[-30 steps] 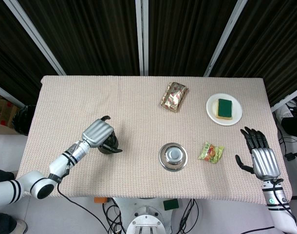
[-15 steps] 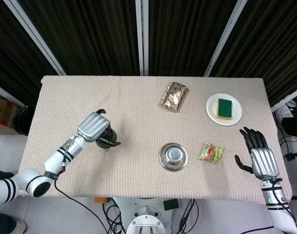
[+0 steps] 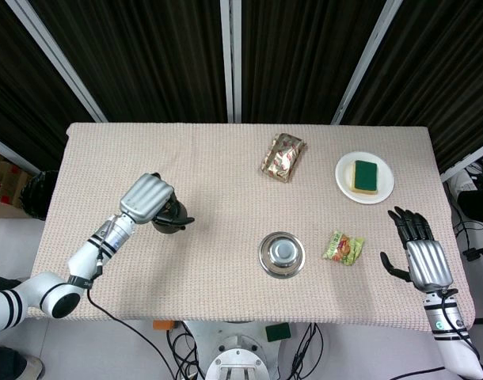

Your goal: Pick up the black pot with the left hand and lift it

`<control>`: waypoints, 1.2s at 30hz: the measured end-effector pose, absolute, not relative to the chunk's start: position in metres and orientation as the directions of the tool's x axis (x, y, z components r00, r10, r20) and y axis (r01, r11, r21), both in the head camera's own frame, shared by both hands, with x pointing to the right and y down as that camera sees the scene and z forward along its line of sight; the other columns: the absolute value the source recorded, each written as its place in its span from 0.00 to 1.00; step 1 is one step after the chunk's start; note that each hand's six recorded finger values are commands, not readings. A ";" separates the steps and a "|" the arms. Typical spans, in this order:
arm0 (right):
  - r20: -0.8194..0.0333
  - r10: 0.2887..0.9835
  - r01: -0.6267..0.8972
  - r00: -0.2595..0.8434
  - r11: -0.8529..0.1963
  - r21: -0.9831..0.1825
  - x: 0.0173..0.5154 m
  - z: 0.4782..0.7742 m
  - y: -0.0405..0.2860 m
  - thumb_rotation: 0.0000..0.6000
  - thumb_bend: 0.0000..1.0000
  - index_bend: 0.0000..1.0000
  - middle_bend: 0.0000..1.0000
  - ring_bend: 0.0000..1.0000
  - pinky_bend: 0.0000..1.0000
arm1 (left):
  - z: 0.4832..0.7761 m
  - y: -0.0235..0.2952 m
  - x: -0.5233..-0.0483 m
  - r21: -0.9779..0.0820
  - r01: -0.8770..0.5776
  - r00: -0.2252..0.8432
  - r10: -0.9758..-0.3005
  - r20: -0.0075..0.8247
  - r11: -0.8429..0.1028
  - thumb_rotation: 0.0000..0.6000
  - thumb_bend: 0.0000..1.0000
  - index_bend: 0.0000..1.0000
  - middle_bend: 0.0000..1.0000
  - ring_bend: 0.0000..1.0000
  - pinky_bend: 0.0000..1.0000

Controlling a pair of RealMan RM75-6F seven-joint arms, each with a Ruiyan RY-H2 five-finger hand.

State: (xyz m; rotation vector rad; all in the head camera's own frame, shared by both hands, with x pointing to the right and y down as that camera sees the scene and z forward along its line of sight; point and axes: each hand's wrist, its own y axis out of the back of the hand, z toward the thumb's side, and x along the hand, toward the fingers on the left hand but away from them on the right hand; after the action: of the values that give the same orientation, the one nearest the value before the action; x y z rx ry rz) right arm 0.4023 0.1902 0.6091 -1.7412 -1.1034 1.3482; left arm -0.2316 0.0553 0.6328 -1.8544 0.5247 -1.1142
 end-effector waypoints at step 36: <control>-0.424 0.898 0.225 0.119 -0.440 -0.869 0.401 0.613 0.191 0.94 0.37 0.00 0.00 0.00 0.00 | 0.636 0.044 -0.239 -0.918 -0.088 0.444 -0.841 0.311 -0.386 0.52 0.08 1.00 1.00 1.00 0.74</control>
State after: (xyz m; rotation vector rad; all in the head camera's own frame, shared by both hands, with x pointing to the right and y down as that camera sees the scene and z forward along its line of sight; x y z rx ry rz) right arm 0.4007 0.1909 0.6132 -1.7649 -1.0924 1.3533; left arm -0.2389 0.0436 0.6362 -1.7801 0.7965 -1.0321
